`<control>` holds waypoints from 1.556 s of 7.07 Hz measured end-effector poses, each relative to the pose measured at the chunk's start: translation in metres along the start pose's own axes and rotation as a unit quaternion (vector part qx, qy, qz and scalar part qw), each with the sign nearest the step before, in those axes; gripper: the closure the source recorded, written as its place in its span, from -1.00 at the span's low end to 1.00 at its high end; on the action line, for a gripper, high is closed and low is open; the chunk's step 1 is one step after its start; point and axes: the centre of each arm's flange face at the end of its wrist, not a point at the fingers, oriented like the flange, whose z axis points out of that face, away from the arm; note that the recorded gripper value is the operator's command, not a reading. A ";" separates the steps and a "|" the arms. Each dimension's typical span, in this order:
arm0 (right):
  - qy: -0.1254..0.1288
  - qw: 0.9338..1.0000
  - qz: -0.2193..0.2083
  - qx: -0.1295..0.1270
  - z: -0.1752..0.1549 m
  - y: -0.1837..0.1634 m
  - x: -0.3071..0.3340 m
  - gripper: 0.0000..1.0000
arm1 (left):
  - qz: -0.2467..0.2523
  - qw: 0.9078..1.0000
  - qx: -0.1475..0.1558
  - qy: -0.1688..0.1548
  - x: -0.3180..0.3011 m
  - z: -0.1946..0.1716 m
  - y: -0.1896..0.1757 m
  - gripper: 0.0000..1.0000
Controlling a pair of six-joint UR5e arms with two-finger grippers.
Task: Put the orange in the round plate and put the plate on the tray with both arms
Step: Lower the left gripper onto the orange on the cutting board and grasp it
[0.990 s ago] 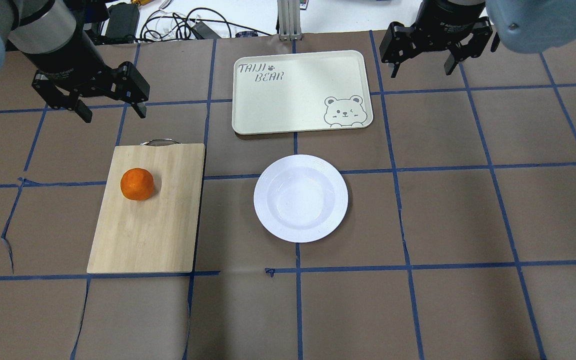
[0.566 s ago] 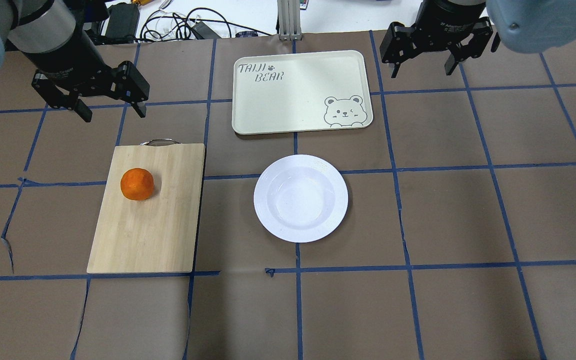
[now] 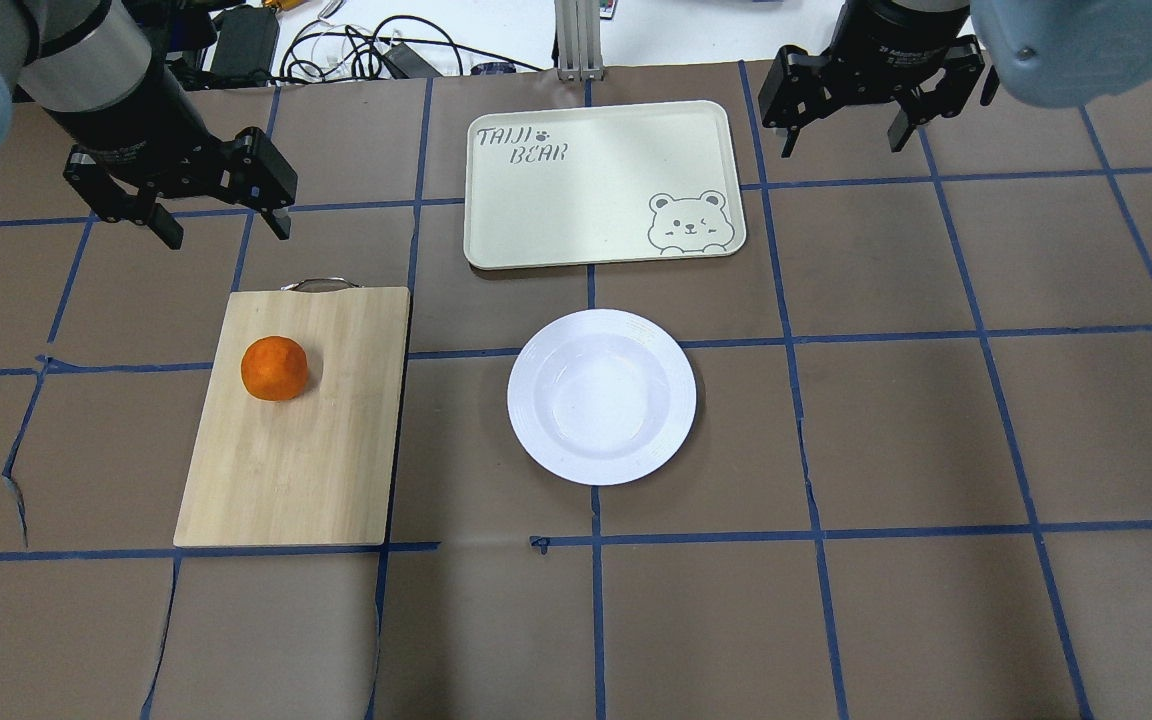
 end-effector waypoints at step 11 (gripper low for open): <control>-0.002 1.000 0.000 -0.001 0.004 0.001 -0.001 -1.00 | -0.047 0.994 -0.083 0.051 -0.069 0.238 -0.051 -0.96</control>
